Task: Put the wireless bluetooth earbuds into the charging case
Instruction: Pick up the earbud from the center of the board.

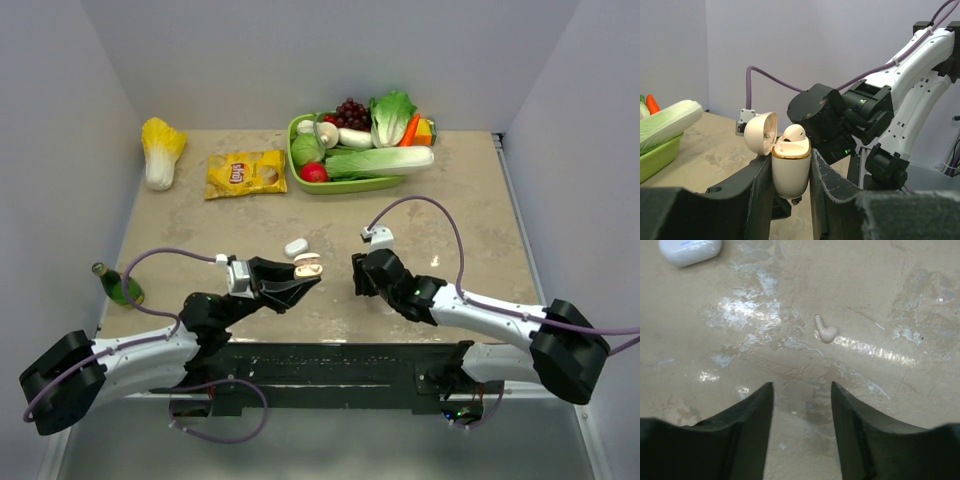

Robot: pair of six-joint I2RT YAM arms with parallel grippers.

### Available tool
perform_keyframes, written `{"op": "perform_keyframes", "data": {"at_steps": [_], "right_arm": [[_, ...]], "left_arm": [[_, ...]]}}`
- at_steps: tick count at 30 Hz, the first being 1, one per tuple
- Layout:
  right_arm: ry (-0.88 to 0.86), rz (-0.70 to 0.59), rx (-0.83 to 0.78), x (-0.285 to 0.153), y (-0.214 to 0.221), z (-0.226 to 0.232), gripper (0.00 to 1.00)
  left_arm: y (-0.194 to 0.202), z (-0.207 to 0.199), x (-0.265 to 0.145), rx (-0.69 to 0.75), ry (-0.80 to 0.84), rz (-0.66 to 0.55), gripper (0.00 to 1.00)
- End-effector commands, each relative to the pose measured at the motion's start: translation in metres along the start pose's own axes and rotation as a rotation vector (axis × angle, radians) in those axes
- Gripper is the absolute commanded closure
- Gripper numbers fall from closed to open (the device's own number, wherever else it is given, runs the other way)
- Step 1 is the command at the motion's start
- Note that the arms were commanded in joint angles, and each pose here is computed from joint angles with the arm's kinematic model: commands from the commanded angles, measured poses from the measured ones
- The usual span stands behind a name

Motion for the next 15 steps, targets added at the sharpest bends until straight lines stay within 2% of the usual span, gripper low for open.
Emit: {"op": "perform_keyframes", "data": {"at_steps": [1, 2, 3, 7, 9, 15], "right_arm": [[0.003, -0.035, 0.091, 0.019, -0.002, -0.006, 0.55], [-0.002, -0.011, 0.092, 0.024, 0.002, -0.007, 0.61], [0.006, -0.004, 0.097, 0.028, 0.003, -0.008, 0.71], [0.005, 0.010, 0.120, 0.039, 0.000, -0.005, 0.94], [0.001, 0.032, 0.128, 0.046, 0.001, -0.003, 1.00], [0.048, 0.066, 0.155, 0.061, 0.004, -0.007, 1.00]], "left_arm": [[-0.078, -0.038, -0.017, 0.099, 0.203, -0.512, 1.00], [-0.078, -0.038, -0.019, 0.099, 0.199, -0.513, 1.00], [-0.078, -0.038, -0.021, 0.097, 0.188, -0.519, 1.00], [-0.073, -0.035, -0.025, 0.093, 0.166, -0.497, 1.00], [-0.072, -0.035, -0.026, 0.092, 0.161, -0.493, 1.00], [-0.070, -0.034, -0.031, 0.088, 0.149, -0.498, 1.00]]}}
Point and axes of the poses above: each gripper's point midway between its finger pads, its own x axis out along the fingers, its own z axis along the line the jaws close on, y = z × x, the point moved 9 cm from there along -x, back along the fingers, and after that the axes turned 9 degrees about -x, right-handed, at the moved point
